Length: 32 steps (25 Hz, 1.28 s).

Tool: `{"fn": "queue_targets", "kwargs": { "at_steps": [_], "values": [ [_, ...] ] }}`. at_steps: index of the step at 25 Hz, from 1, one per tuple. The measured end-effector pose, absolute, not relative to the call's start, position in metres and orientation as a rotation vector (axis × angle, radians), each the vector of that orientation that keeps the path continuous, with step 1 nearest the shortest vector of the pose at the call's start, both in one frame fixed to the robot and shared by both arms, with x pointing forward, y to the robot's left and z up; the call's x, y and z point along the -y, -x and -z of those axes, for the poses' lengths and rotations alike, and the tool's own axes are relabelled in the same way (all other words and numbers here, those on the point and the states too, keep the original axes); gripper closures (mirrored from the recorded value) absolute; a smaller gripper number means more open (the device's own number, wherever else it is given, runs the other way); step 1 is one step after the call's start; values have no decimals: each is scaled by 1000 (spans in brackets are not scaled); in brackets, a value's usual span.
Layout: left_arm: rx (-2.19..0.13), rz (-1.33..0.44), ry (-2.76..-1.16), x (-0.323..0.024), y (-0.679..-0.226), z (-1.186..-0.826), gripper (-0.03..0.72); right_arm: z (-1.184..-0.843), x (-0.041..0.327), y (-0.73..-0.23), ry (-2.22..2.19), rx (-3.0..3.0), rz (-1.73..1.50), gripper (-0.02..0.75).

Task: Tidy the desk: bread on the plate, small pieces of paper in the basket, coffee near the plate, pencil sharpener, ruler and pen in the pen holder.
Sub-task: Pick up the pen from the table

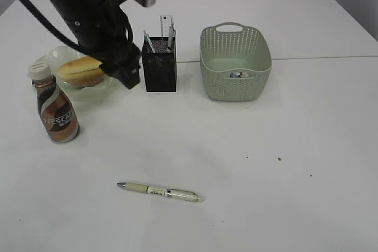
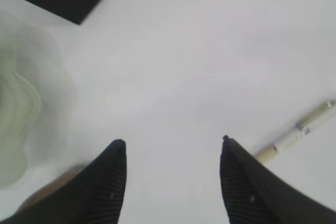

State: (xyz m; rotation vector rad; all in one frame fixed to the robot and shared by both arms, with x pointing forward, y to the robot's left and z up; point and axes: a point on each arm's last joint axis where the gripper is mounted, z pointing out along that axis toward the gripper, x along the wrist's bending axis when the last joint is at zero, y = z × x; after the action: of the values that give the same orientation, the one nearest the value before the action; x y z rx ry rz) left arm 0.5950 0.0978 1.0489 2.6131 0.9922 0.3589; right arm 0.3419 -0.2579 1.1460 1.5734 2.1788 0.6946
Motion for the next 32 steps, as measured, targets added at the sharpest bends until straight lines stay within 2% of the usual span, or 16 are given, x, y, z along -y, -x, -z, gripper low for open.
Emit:
{"fn": "queue_targets", "kwargs": {
  "at_steps": [4,9,14,22,32],
  "values": [
    [-798,-284,-2834,-84,-572,-1045,271,-1146,258,-342,-1573,-2179,-695,443],
    [-583,-233,-2936,-62,-553,-1040,272,-1146,258,-342,-1574,-2180,-697,444],
    [-495,-125,-3038,-52,-537,-1012,272,-1146,258,-342,-1574,-2180,-697,444],
    [-299,-60,-3053,-40,-521,-979,272,-1146,258,-342,-1574,-2180,-697,444],
    [-221,73,-3081,-20,-523,-917,288,-1146,258,-342,-1573,-2179,-695,444]
  ]
}}
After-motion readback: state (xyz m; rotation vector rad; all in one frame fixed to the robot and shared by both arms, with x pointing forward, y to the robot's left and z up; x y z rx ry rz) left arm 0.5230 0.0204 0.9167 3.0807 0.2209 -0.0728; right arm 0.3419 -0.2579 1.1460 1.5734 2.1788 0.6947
